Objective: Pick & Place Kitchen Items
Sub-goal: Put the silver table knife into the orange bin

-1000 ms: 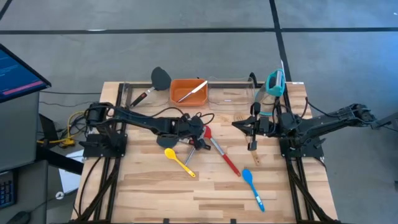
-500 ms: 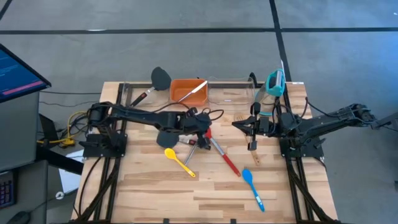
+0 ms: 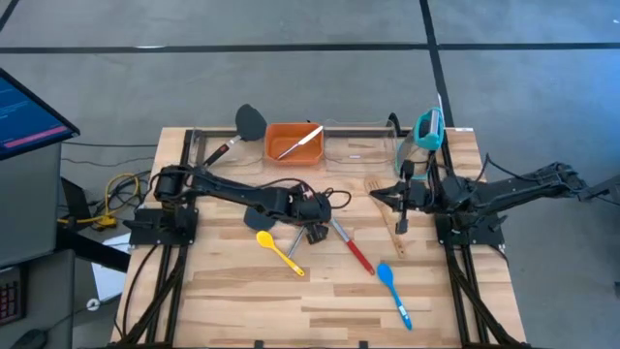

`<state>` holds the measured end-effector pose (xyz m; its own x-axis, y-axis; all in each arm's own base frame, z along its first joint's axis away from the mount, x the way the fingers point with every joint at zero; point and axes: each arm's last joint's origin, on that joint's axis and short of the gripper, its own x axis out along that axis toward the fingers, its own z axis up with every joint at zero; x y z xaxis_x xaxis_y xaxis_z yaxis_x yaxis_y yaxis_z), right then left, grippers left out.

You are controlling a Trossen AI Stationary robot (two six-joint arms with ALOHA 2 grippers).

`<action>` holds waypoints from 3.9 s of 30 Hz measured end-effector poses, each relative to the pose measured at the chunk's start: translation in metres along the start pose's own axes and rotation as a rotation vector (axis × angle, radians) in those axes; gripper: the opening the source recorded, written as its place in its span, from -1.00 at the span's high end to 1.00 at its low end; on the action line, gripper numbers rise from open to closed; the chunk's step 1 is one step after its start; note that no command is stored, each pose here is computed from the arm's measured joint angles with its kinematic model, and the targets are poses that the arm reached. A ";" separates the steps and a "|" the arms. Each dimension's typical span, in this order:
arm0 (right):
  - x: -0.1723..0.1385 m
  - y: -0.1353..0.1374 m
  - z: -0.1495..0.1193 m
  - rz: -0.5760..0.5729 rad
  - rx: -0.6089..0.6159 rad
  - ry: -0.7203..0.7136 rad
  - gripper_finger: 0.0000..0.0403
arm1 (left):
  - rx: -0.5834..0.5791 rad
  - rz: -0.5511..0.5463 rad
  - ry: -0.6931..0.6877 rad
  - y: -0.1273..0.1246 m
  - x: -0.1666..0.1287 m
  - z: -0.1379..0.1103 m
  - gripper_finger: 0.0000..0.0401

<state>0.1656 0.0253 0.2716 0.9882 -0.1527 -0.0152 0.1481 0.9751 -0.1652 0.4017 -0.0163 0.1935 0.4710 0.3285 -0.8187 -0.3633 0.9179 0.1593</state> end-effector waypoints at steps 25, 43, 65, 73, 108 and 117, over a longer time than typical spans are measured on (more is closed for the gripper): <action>-0.070 -0.013 -0.036 0.010 0.027 -0.326 0.95 | -0.047 0.094 -0.024 0.005 -0.003 -0.002 0.96; -0.070 -0.013 -0.036 0.010 0.023 -0.323 0.95 | -0.253 0.101 -0.004 0.009 0.006 -0.012 0.27; -0.070 -0.014 -0.036 0.008 0.026 -0.330 0.95 | -0.339 0.031 0.046 0.007 0.031 -0.030 -0.25; -0.070 -0.014 -0.036 0.008 0.026 -0.330 0.95 | -0.361 0.043 0.035 0.011 0.046 -0.030 -0.23; -0.070 -0.014 -0.036 0.005 0.009 -0.329 0.95 | -0.300 0.046 0.042 0.012 0.051 -0.031 0.67; -0.070 -0.014 -0.036 0.005 0.009 -0.329 0.95 | -0.255 0.044 0.043 0.012 0.051 -0.031 0.98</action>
<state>0.0925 0.0170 0.2396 0.9485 -0.0894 0.3038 0.1424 0.9772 -0.1572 0.3967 0.0043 0.1365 0.4178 0.3522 -0.8375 -0.5762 0.8154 0.0555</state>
